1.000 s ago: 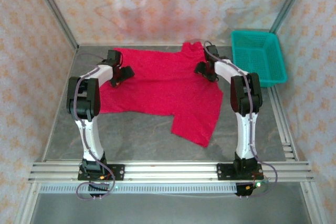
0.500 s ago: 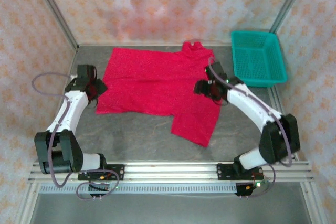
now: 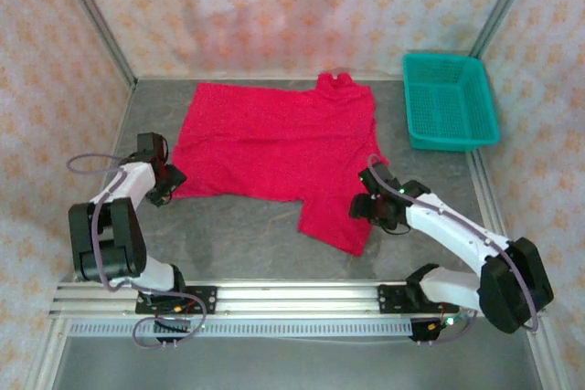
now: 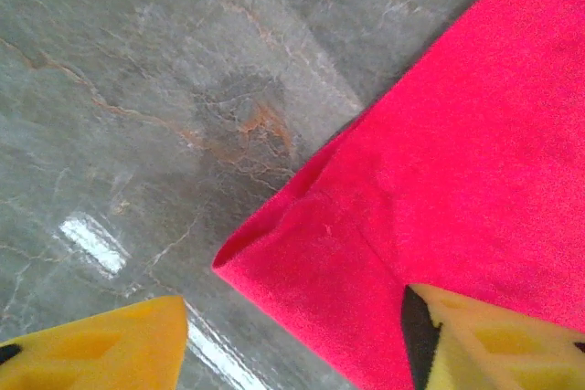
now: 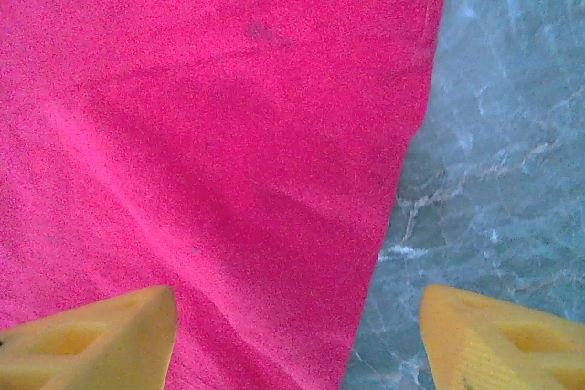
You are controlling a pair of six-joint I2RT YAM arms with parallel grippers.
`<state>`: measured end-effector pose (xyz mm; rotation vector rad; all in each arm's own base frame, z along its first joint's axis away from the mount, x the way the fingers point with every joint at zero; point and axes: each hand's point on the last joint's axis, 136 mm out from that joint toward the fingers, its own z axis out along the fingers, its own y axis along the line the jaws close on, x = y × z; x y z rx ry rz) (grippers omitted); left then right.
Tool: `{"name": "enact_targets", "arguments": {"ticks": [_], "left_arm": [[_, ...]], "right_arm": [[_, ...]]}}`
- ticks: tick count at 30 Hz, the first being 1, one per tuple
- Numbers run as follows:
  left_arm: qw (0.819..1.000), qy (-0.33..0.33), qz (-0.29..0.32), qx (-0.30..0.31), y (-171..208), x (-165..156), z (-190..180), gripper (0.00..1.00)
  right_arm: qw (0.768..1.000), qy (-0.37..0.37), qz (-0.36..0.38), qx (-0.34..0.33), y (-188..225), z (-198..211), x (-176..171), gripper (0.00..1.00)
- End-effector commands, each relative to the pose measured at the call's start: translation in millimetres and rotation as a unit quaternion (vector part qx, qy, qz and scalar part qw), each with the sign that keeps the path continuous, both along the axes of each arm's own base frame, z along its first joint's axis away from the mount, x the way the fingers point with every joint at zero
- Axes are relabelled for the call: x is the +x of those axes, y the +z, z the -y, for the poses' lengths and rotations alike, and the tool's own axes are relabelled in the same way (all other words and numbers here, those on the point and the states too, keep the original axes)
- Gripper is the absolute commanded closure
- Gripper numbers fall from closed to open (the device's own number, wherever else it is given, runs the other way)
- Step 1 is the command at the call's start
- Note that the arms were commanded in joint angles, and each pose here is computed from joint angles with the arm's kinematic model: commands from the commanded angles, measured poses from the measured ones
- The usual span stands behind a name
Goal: Fold the inside-out t-shirt
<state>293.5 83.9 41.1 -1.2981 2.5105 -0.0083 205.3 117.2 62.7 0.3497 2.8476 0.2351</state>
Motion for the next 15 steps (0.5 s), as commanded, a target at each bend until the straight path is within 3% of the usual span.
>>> {"name": "enact_targets", "arguments": {"ticks": [1, 4, 7, 12, 15], "left_arm": [[1.000, 0.012, 0.008, 0.007, -2.4, 14.2, -7.7, 0.39], [1.000, 0.016, -0.002, -0.002, -14.0, 19.3, -7.3, 0.41], [1.000, 0.018, -0.012, -0.008, -27.2, 23.2, -7.1, 0.51], [1.000, 0.014, -0.022, -0.007, -30.8, 22.7, -8.0, 0.99], [1.000, 0.013, -0.023, 0.002, -22.3, 15.7, -9.4, 1.00]], "right_arm": [[0.999, -0.006, -0.022, -0.025, -9.4, 8.3, -19.3, 0.28], [0.999, -0.004, -0.030, -0.021, -13.4, 2.9, -27.3, 0.28], [0.999, 0.001, -0.035, -0.019, -16.7, -4.2, -36.2, 0.28], [0.999, 0.003, -0.040, 0.018, -29.7, -27.0, -50.0, 0.30], [0.998, -0.004, -0.046, 0.042, -39.0, -39.6, -52.1, 0.32]]}}
